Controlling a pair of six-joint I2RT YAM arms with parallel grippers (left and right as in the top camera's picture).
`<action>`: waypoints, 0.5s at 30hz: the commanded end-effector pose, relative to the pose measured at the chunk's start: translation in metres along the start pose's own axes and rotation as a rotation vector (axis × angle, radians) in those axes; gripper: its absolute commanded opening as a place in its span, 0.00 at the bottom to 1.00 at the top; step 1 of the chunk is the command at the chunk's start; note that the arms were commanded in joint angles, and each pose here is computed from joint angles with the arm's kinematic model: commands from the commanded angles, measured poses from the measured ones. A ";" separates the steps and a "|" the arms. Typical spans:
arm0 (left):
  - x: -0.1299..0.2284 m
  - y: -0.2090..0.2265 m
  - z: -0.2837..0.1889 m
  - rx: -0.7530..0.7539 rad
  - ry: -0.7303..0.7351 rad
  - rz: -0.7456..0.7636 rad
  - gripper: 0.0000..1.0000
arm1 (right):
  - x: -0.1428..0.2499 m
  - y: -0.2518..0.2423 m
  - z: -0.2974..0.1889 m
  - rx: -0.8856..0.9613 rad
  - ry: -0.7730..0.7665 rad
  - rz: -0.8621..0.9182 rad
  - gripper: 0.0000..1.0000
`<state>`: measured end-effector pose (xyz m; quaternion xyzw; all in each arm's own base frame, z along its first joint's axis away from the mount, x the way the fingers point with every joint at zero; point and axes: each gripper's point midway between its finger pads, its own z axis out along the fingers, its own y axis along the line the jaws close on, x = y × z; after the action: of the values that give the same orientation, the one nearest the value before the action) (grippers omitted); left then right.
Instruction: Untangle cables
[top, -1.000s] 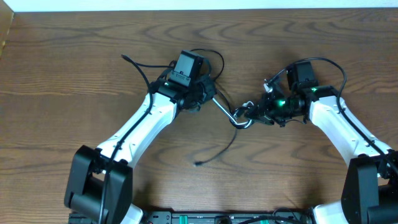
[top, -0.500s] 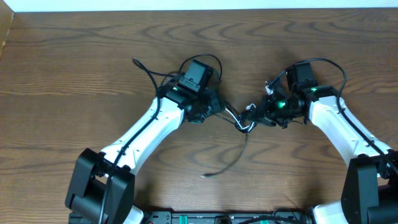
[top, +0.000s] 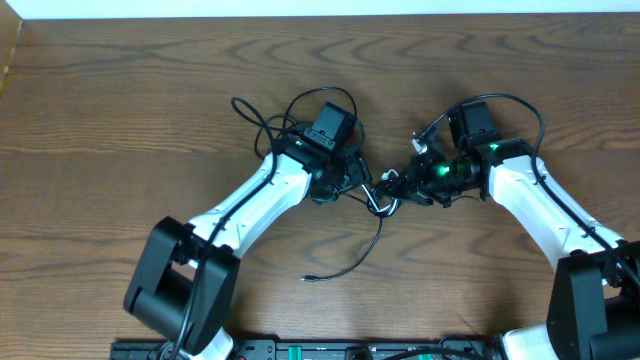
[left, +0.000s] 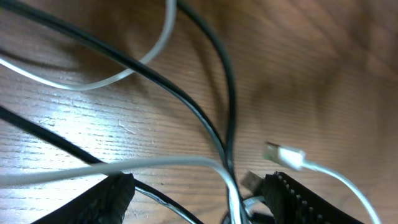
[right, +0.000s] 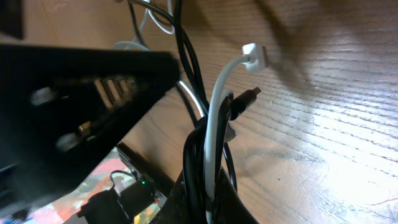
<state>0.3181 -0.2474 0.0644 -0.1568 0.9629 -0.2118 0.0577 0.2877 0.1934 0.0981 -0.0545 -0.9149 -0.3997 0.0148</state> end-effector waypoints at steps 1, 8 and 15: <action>0.005 0.008 0.016 -0.026 0.038 -0.045 0.73 | 0.005 0.014 -0.003 -0.057 0.015 -0.035 0.01; 0.013 -0.002 0.029 0.032 0.110 -0.053 0.73 | 0.005 0.014 -0.003 -0.057 0.016 -0.034 0.01; 0.031 -0.019 0.024 0.127 0.220 -0.050 0.71 | 0.005 0.014 -0.003 -0.057 0.016 -0.034 0.01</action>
<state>0.3116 -0.2715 0.0470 -0.1596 0.9523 -0.2602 -0.0029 0.2863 0.1955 0.1003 -0.0532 -0.9113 -0.4078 0.0190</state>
